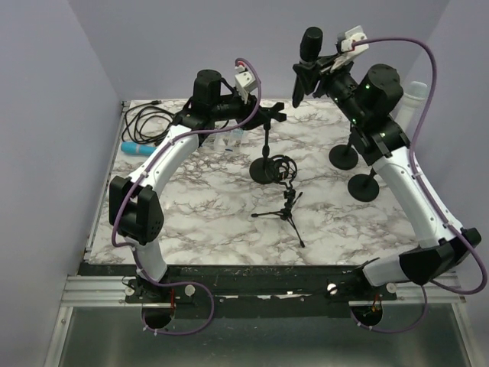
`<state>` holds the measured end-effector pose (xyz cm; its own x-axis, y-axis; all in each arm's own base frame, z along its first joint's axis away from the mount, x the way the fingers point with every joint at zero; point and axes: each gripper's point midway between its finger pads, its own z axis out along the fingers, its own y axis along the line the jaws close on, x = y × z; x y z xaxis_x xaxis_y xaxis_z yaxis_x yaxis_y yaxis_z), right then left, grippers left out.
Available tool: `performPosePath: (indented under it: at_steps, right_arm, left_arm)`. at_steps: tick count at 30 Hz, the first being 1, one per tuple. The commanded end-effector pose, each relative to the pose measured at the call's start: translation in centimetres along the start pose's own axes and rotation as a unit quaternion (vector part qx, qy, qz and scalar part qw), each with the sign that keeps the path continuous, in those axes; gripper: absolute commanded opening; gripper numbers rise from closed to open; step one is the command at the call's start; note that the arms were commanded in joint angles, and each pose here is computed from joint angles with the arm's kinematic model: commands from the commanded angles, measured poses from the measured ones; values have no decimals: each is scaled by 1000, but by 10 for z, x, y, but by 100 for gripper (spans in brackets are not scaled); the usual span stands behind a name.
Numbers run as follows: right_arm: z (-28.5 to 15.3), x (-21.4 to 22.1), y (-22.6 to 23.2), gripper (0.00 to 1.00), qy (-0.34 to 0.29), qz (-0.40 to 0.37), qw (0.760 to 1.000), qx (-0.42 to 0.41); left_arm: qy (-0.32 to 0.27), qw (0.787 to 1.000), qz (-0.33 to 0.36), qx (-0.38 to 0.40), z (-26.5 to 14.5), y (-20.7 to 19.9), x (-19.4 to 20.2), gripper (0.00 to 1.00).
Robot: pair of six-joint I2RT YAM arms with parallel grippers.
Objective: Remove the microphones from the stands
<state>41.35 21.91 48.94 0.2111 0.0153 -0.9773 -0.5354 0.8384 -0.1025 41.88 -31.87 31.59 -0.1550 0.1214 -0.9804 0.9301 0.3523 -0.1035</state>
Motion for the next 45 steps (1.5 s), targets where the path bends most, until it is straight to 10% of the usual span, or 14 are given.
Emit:
performPosePath:
  at_steps: [1,45]
  right_arm:
    - [-29,-41,-11,1,-46,16,998,45]
    - [-65,-18,7,1,-38,18,999,15]
  left_arm:
    - [36,998,-20,-44,-2,1,13,0]
    - [132,980,-131,-67,15,-29,205,0]
